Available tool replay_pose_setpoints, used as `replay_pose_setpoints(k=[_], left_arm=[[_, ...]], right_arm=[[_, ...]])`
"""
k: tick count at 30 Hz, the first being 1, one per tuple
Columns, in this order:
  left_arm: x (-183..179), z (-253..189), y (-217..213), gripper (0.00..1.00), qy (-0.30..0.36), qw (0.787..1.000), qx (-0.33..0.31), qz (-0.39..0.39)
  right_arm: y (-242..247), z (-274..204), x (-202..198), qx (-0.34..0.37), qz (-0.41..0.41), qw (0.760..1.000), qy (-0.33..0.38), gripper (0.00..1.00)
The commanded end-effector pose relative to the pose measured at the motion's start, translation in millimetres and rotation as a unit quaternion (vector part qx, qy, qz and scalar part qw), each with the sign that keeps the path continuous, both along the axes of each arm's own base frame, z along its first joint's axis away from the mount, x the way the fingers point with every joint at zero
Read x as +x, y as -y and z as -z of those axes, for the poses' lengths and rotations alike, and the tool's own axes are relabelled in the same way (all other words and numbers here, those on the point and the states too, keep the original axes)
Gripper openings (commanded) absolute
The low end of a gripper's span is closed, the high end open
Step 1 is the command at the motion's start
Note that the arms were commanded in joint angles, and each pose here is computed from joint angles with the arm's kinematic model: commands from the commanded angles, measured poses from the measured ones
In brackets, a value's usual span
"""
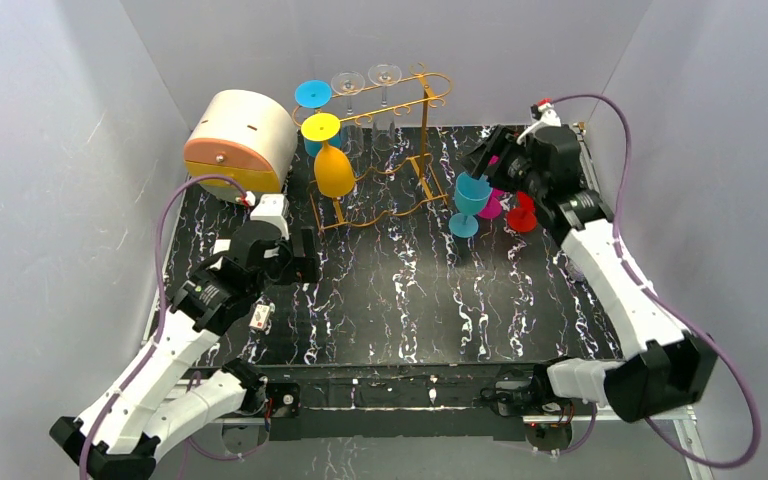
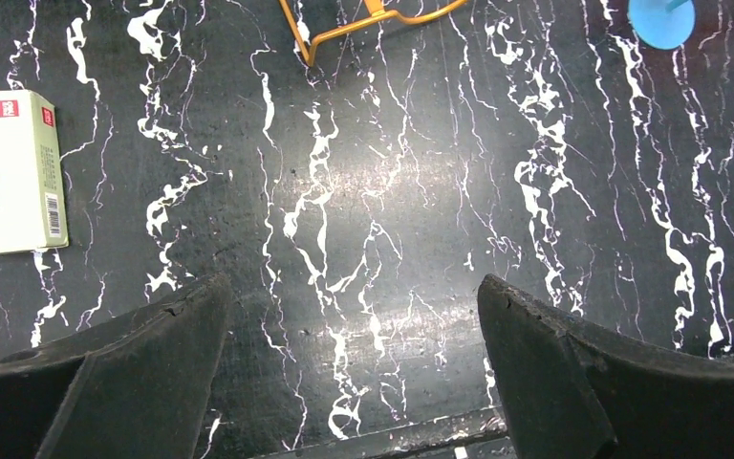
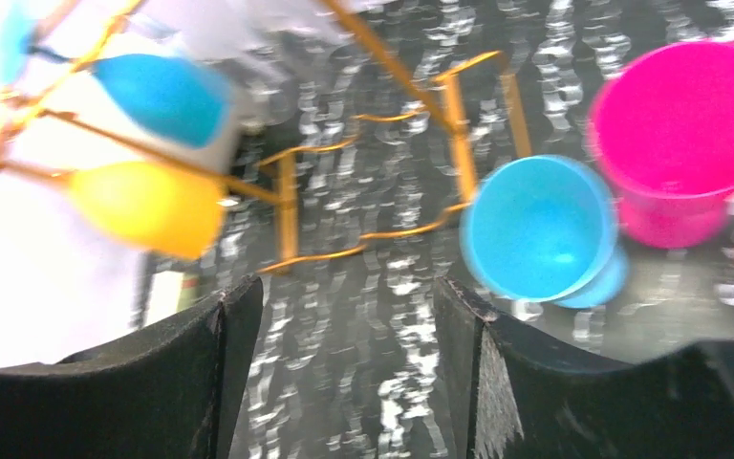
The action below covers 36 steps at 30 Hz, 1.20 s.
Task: Take the wine glass off the wine glass rack
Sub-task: Pick up the wine glass from the wine rack.
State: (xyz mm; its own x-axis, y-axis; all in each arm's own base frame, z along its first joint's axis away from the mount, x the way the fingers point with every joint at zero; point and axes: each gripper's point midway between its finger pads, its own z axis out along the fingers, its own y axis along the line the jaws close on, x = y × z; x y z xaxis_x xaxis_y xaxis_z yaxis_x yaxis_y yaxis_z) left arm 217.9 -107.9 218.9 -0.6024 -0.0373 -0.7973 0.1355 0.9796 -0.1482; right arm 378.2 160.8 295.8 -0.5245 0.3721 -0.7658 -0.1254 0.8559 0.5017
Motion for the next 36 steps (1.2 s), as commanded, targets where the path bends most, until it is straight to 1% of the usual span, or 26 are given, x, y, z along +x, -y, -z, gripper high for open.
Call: replay_pose_setpoints(k=[1, 3, 4, 6, 9, 11, 15, 18, 21, 26, 32, 36], left_arm=[[13, 9, 2, 0.98, -0.002, 1.0, 0.003, -0.027], [25, 6, 7, 0.98, 0.018, 0.999, -0.024, -0.036], [30, 6, 10, 0.98, 0.021, 0.998, -0.04, -0.037], [39, 4, 11, 0.99, 0.016, 0.997, -0.066, -0.046], [56, 2, -6, 0.98, 0.008, 0.992, -0.102, -0.08], [66, -10, -8, 0.98, 0.016, 0.988, -0.134, -0.078], [84, -51, 4, 0.98, 0.047, 0.977, -0.2, -0.053], [100, -87, 4, 0.98, 0.072, 0.967, -0.237, -0.056], [114, -114, 5, 0.98, 0.084, 0.958, -0.268, -0.062], [136, -138, 1, 0.91, 0.096, 0.94, -0.317, -0.081], [159, -163, 8, 0.79, 0.117, 0.908, -0.395, -0.073], [176, -170, 13, 0.74, 0.117, 0.9, -0.415, -0.066]], right_arm=[[-53, -50, -39, 0.212, -0.111, 0.97, 0.034, 0.74], [-69, -56, -57, 0.279, -0.146, 0.949, 0.023, 0.74], [-80, -59, -65, 0.298, -0.167, 0.939, 0.027, 0.74], [-100, -60, -78, 0.308, -0.189, 0.932, 0.031, 0.75], [-124, -54, -91, 0.303, -0.203, 0.931, 0.021, 0.77], [-132, -46, -96, 0.298, -0.199, 0.933, 0.016, 0.77], [-135, -32, -97, 0.285, -0.185, 0.94, 0.015, 0.78], [-132, -28, -99, 0.277, -0.182, 0.943, 0.013, 0.78], [-127, -23, -101, 0.27, -0.174, 0.947, 0.013, 0.78], [-115, -21, -101, 0.266, -0.148, 0.952, 0.026, 0.77], [-103, -30, -101, 0.263, -0.123, 0.956, 0.045, 0.77], [-94, -33, -99, 0.258, -0.105, 0.959, 0.059, 0.76]])
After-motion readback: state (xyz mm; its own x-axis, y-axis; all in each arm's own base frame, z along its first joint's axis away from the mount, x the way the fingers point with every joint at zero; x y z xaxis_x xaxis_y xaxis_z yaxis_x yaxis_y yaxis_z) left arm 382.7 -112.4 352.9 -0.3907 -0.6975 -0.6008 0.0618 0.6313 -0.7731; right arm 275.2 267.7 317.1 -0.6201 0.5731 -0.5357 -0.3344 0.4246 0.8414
